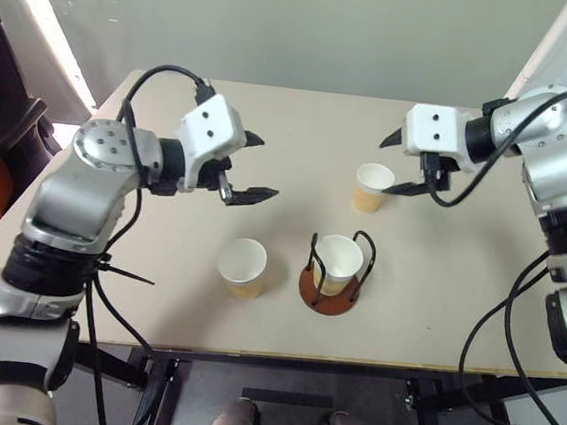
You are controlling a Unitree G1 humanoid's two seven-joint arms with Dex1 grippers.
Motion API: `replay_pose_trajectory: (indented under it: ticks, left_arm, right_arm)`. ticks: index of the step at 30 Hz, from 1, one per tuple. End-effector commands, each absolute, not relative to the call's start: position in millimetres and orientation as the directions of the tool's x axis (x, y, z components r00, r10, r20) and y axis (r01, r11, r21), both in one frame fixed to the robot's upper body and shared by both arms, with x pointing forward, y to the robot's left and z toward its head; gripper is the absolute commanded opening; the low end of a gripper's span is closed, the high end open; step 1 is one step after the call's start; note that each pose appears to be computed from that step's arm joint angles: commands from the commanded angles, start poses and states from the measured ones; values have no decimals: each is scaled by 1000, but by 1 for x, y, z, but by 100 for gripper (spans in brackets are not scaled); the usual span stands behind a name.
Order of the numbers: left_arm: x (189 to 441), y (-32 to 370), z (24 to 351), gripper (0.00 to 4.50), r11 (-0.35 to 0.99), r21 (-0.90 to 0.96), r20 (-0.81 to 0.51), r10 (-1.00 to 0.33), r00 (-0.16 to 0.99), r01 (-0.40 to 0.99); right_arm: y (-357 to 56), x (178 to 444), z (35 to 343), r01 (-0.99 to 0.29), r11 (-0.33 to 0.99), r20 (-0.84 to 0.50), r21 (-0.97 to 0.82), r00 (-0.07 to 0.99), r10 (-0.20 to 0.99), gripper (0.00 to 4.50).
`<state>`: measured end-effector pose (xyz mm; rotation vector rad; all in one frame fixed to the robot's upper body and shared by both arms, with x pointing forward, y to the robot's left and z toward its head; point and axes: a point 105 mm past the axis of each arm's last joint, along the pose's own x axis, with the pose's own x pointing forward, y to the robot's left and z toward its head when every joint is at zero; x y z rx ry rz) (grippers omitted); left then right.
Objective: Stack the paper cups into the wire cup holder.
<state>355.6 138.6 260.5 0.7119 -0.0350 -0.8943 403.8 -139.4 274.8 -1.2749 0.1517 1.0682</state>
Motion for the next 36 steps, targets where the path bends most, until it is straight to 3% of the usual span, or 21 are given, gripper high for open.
replay_pose_trajectory:
  ticks: [1, 13, 16, 20, 25, 29, 36]
  left_arm:
    - [354, 127, 273, 450, 398, 644, -200, -736, 646, 653]
    - [334, 136, 266, 450, 423, 631, -207, -717, 666, 650]
    - [328, 141, 264, 450, 424, 631, -218, -706, 674, 649]
    - [325, 146, 266, 450, 436, 628, -222, -694, 685, 645]
    - [326, 146, 266, 450, 432, 627, -228, -694, 682, 649]
    - [323, 145, 269, 450, 393, 625, -241, -725, 645, 675]
    - [296, 140, 266, 450, 248, 535, -321, -825, 465, 808]
  right_arm:
    - [-139, 424, 263, -692, -108, -643, -713, 586, 493, 402]
    - [-127, 443, 214, -748, -86, -707, -658, 575, 412, 402]
    - [-129, 443, 206, -761, -86, -723, -643, 567, 393, 343]
    - [-128, 445, 206, -749, -89, -715, -657, 581, 390, 198]
    - [-123, 444, 221, -730, -91, -689, -678, 587, 425, 13]
    - [-120, 429, 274, -681, -163, -650, -714, 557, 517, 6]
    - [-100, 352, 335, -645, -344, -612, -682, 248, 751, 6]
